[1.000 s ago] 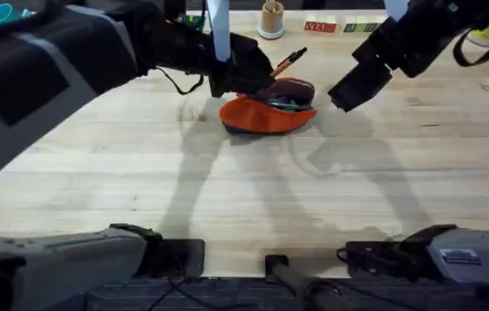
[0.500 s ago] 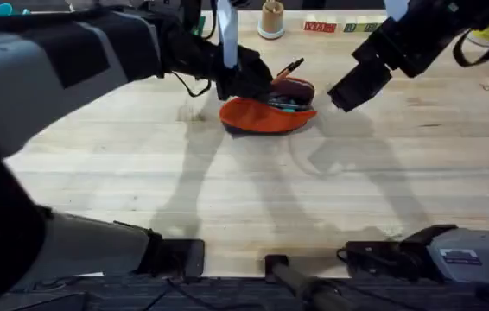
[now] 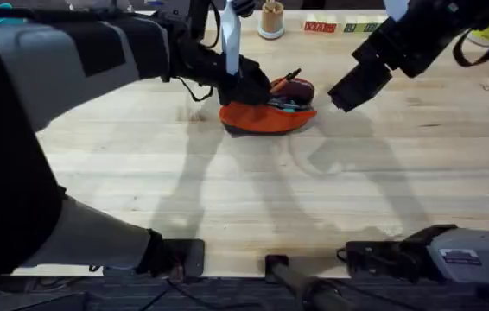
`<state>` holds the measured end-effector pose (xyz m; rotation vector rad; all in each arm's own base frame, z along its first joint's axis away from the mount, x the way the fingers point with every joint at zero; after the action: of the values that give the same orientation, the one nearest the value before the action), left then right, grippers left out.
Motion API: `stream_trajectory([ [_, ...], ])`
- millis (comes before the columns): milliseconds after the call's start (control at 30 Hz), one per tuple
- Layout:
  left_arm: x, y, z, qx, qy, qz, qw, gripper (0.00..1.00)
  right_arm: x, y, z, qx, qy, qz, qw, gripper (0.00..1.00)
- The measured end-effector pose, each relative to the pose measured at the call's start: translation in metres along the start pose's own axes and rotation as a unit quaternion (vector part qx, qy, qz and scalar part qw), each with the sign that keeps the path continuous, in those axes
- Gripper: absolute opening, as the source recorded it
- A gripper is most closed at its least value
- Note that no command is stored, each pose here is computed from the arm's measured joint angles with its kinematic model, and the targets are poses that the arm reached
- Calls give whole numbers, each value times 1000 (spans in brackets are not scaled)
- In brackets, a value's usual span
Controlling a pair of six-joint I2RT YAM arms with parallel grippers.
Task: Unzip the bag, pick up the pens from the table one at a time and place them inside, then zip the bag closed.
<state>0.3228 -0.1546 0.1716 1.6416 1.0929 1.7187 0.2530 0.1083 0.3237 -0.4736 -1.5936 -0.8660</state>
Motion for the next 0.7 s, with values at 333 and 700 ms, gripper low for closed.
stream_trajectory([
  [333, 0, 0, -1, 0, -3, -3, 1000, 918, 0, 0, 0, 0, 0, 0, 1000, 998],
  [700, 0, 1, -1, 3, -6, -4, 1000, 993, 0, 0, 0, 0, 0, 0, 1000, 997],
])
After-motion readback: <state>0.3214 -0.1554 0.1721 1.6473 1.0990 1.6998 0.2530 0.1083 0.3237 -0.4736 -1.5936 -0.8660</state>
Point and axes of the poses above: each hand's point on the last joint's axis, 136 mm out from that joint toward the fingers, its own x axis back along the fingers, its own z axis along the line the jaws close on, y = z × x, the point moved 8 cm from there along x, back along the fingers, and after that the axes turned 1 degree about -x, right-handed, at the moved point
